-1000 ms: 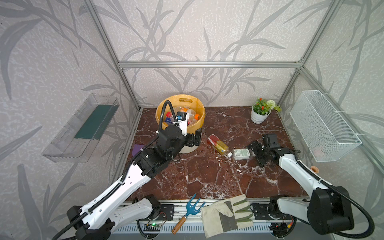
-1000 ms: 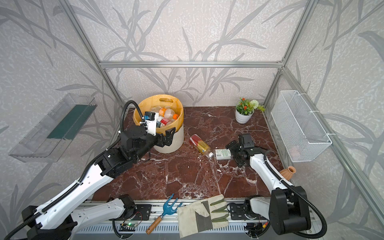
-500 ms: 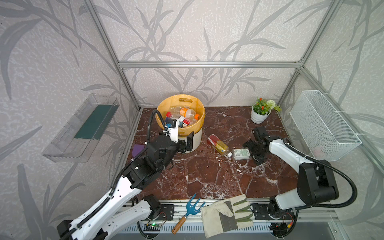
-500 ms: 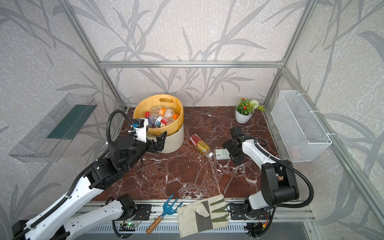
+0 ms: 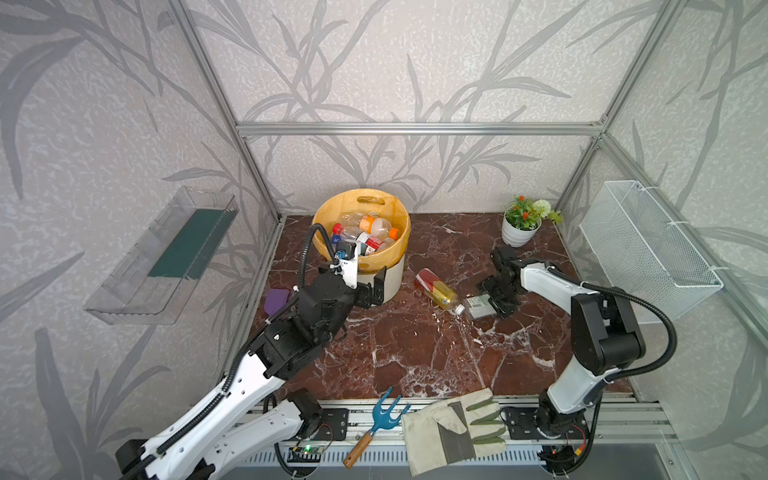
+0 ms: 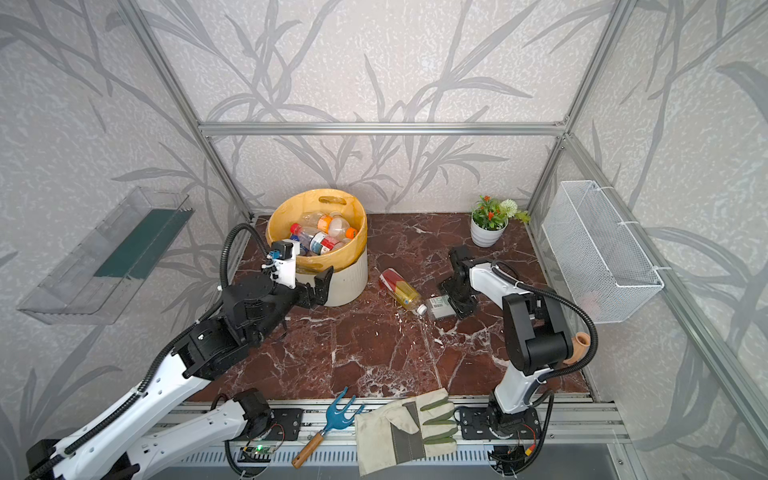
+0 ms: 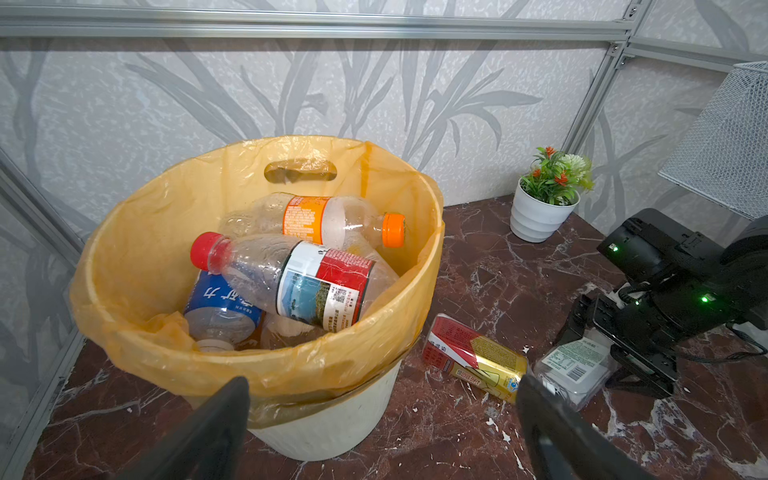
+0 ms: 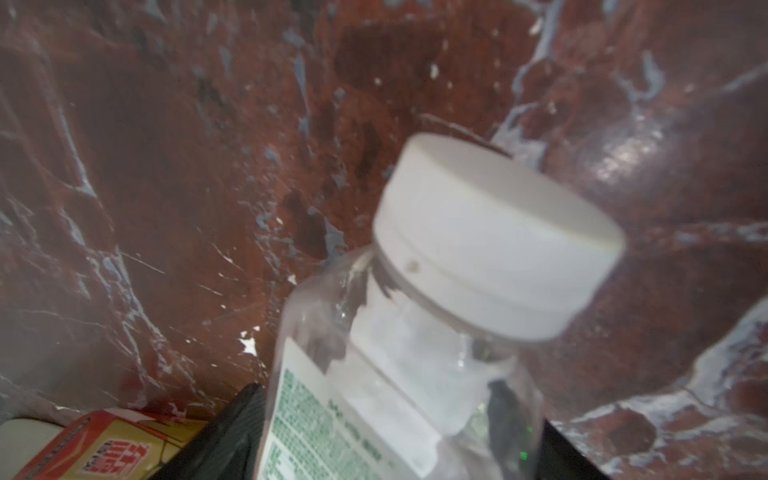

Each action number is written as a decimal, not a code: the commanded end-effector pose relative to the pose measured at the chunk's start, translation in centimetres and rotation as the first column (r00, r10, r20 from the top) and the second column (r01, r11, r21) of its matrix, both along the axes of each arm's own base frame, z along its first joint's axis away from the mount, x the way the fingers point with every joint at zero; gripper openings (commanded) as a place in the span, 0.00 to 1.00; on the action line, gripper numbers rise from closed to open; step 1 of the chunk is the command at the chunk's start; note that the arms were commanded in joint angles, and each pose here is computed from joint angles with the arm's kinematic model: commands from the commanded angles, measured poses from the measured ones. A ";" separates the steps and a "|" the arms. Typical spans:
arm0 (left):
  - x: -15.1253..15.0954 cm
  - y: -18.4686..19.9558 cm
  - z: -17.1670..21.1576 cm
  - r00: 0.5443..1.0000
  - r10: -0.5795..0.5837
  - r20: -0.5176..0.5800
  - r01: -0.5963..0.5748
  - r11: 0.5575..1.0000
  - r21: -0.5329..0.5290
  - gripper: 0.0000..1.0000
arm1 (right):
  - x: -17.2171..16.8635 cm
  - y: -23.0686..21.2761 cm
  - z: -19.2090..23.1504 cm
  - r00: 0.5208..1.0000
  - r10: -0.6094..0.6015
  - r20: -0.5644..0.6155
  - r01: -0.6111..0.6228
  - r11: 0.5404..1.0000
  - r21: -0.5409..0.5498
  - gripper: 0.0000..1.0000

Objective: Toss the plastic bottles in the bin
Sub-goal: 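Grasp the white-capped bottle with the right gripper while the left gripper draws back, then lift the white-capped bottle and carry it over the bin with the right gripper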

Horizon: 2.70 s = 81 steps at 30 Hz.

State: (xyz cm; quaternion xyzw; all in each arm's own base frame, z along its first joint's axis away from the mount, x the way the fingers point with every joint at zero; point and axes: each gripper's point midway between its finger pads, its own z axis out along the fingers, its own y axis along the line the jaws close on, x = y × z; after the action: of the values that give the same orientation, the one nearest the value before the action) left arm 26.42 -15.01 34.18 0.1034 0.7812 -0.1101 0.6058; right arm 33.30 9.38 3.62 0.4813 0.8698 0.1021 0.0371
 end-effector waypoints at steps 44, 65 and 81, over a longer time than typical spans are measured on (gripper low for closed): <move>-0.2 9.8 -0.1 0.867 0.497 -0.008 -0.496 0.864 -0.089 1.00 | 6.4 0.9 20.7 0.603 0.213 0.769 -0.354 0.935 0.018 0.64; -1.0 14.7 -4.1 0.744 0.619 -0.250 -0.664 0.727 -0.177 0.99 | 7.4 32.5 38.9 -0.088 0.353 0.931 -0.850 0.461 -0.255 0.69; -1.8 15.1 -3.2 0.757 0.608 -0.239 -0.650 0.739 -0.178 0.99 | 9.9 30.3 40.4 -0.088 0.458 0.884 -0.752 0.551 -0.361 0.99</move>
State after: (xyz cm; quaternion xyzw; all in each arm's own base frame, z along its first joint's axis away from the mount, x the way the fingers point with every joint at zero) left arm 24.84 -0.30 30.50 -0.2483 0.7978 -0.0087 0.5494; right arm 44.18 41.60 41.29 -0.1241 0.7692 0.4923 0.3880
